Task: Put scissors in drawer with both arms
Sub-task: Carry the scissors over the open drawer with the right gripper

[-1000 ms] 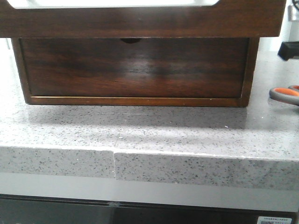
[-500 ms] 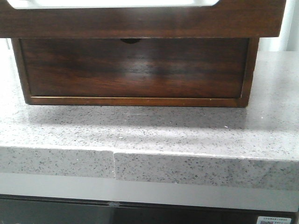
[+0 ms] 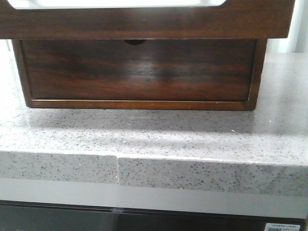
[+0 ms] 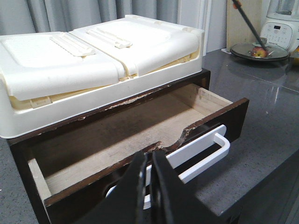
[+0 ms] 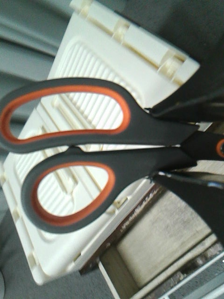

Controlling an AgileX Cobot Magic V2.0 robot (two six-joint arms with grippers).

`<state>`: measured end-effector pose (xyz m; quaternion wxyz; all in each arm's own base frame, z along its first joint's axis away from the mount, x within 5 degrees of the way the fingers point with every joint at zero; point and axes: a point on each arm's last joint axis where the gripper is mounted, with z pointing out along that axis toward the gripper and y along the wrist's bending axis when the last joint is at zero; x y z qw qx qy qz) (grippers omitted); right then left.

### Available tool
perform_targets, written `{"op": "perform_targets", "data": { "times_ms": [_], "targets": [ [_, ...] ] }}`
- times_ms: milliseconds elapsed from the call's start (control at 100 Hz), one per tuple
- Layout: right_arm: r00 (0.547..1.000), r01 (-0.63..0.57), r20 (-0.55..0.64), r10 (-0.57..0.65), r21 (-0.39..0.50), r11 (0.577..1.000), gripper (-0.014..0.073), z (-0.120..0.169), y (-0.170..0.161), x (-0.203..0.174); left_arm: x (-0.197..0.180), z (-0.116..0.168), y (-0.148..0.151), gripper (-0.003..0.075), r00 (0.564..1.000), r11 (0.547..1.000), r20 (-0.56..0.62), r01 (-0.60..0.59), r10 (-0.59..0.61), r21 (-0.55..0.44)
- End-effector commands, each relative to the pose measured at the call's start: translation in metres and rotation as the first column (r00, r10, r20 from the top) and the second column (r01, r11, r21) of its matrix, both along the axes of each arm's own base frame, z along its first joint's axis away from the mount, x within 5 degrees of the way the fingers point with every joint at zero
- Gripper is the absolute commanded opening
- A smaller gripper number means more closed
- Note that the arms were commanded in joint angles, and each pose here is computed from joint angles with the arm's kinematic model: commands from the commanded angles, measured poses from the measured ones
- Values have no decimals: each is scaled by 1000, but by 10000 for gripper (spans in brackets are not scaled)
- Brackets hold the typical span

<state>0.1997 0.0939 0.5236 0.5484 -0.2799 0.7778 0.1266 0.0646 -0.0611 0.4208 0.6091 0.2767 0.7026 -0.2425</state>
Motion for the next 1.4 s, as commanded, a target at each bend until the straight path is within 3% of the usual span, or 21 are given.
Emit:
{"op": "perform_targets", "data": {
  "times_ms": [0, 220, 440, 910, 1310, 1390],
  "targets": [
    [981, -100, 162, 104, -34, 994, -64, 15, 17, -4, 1, 16, 0, -20, 998, 997, 59, -8, 13, -80],
    [925, -281, 195, 326, -226, 933, -66, -3, 61, 6, 1, 16, 0, -20, 998, 997, 55, -7, 11, -77],
    [896, -373, 129, 425, -299, 878, -66, -29, 97, 24, 1, 15, 0, -20, 999, 997, 53, -6, 10, -75],
    [901, -407, -19, 434, -386, 828, -66, -79, 128, 64, 0, 12, -1, -20, 1000, 999, 28, 5, -3, -52],
    [903, -403, -26, 429, -399, 824, -64, -83, 130, 69, 0, 12, -1, -20, 1000, 999, 25, 6, -5, -49],
    [903, -403, -26, 429, -399, 824, -27, -83, 130, 69, 0, 12, -1, -20, 1000, 999, 25, 6, -5, -49]
  ]
}}
